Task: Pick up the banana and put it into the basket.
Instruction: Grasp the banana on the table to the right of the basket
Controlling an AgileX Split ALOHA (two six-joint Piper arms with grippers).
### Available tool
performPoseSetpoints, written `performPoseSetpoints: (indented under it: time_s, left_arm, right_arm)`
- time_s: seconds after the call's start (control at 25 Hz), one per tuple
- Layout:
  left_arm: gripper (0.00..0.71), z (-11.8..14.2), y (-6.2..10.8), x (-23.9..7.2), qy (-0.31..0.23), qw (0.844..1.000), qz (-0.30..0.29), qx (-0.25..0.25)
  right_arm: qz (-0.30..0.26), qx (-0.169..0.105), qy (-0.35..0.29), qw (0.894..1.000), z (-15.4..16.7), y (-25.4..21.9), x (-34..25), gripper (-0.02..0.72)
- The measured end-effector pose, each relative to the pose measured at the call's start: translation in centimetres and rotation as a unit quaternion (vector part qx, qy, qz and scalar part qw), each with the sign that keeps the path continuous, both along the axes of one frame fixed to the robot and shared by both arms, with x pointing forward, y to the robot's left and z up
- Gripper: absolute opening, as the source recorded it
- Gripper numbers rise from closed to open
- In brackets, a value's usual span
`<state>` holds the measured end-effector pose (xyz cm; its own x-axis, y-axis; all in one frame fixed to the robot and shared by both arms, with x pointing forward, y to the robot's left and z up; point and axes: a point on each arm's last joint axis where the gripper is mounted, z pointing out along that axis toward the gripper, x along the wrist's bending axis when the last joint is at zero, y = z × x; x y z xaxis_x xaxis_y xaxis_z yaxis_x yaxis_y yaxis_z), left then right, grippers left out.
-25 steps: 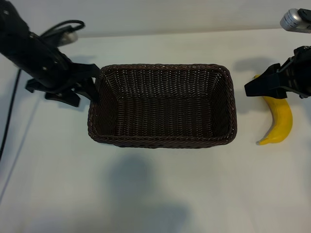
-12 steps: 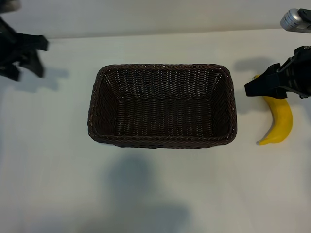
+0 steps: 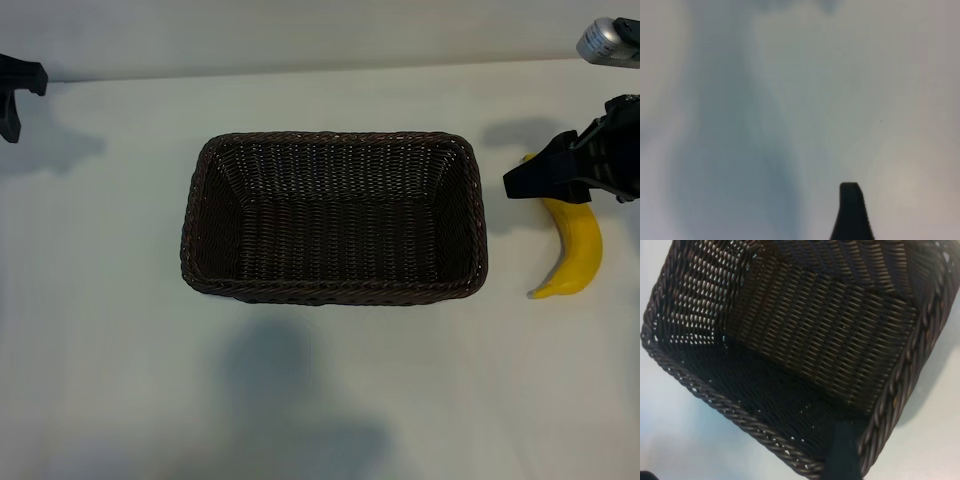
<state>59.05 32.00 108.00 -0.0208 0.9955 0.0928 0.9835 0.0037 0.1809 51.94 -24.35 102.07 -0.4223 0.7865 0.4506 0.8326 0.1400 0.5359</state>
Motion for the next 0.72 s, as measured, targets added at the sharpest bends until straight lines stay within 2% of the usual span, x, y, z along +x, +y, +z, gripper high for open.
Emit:
performPoseSetpoints:
  time_s: [0.12, 0.32, 0.72]
  left_arm:
    - [0.548, 1.7, -0.1, -1.6, -0.022, 1.000, 0.000, -0.001]
    - [0.548, 3.7, -0.2, -6.6, -0.045, 0.999, 0.000, 0.000]
    - [0.548, 3.5, -0.6, -18.7, -0.091, 0.996, 0.005, -0.001]
  right_arm:
    - [0.004, 0.002, 0.003, 1.000, 0.0, 0.1, -0.1, 0.584]
    - [0.005, 0.003, 0.005, 1.000, 0.0, 0.1, -0.1, 0.584]
    - [0.005, 0.003, 0.005, 1.000, 0.0, 0.1, -0.1, 0.584]
